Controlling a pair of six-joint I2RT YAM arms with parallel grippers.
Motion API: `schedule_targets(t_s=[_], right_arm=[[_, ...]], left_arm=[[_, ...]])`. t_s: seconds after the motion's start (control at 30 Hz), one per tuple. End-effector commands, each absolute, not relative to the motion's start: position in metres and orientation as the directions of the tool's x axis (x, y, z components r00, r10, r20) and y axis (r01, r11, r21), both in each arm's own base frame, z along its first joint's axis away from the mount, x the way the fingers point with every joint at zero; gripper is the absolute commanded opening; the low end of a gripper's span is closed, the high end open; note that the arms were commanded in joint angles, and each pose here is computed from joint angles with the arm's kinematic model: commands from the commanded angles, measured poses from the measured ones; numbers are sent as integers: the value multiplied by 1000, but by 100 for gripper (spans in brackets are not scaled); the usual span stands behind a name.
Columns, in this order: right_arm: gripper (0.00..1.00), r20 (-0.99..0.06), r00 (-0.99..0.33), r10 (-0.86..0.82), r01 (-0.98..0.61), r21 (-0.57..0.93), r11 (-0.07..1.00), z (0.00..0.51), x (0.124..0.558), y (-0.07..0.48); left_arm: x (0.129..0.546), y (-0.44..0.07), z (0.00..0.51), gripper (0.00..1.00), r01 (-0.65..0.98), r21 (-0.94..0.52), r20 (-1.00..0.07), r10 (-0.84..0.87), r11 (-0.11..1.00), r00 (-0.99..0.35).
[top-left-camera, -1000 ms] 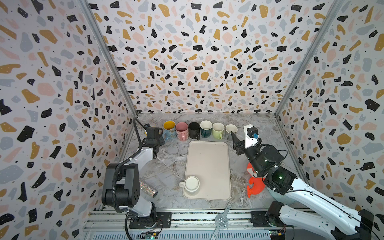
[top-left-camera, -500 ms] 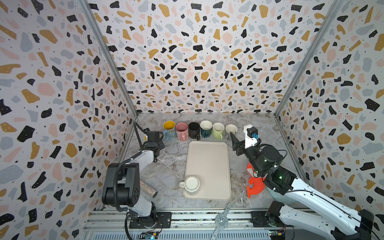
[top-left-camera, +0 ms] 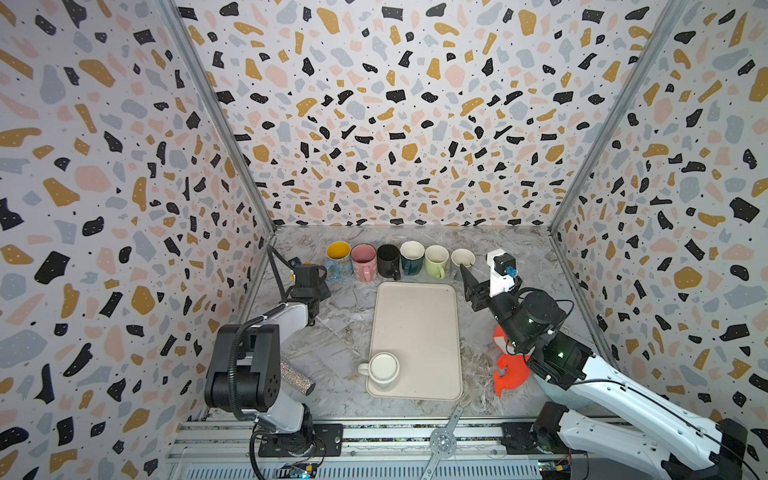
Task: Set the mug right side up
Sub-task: 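Lower the yellow mug at the row's end and open the left gripper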
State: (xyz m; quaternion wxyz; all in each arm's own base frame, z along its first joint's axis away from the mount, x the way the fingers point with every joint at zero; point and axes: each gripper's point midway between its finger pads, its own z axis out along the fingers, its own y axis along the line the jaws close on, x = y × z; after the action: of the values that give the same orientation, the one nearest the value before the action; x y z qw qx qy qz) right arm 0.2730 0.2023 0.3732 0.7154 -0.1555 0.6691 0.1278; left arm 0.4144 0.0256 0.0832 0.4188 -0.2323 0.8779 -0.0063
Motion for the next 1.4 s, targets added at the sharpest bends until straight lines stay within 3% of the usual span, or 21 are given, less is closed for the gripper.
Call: schedule_targets(t_s=[0.0,0.57,0.8,1.03,1.23,1.37], right_arm=[[67,-997,81,3,-392,-29,920,381,274,201],[67,-998,65,16,-396,-11,918,375,276,202],[67,-998,54,26,-411,1,912,371,275,204],[68,-998,40,40,-430,19,903,366,274,206],[68,-998,21,59,-439,44,897,366,276,208],[68,-998,-43,54,-450,68,890,360,283,217]], left_arm=[[415,20,83,10,-383,-253,-729,-435,888,-528],[400,15,90,26,-370,-307,-729,-467,877,-501],[385,2,134,33,-309,-384,-739,-490,870,-462],[344,-9,190,40,-233,-432,-757,-491,871,-431],[309,-32,222,39,-222,-553,-631,-577,803,-518],[294,-71,209,39,-238,-690,-389,-627,684,-675]])
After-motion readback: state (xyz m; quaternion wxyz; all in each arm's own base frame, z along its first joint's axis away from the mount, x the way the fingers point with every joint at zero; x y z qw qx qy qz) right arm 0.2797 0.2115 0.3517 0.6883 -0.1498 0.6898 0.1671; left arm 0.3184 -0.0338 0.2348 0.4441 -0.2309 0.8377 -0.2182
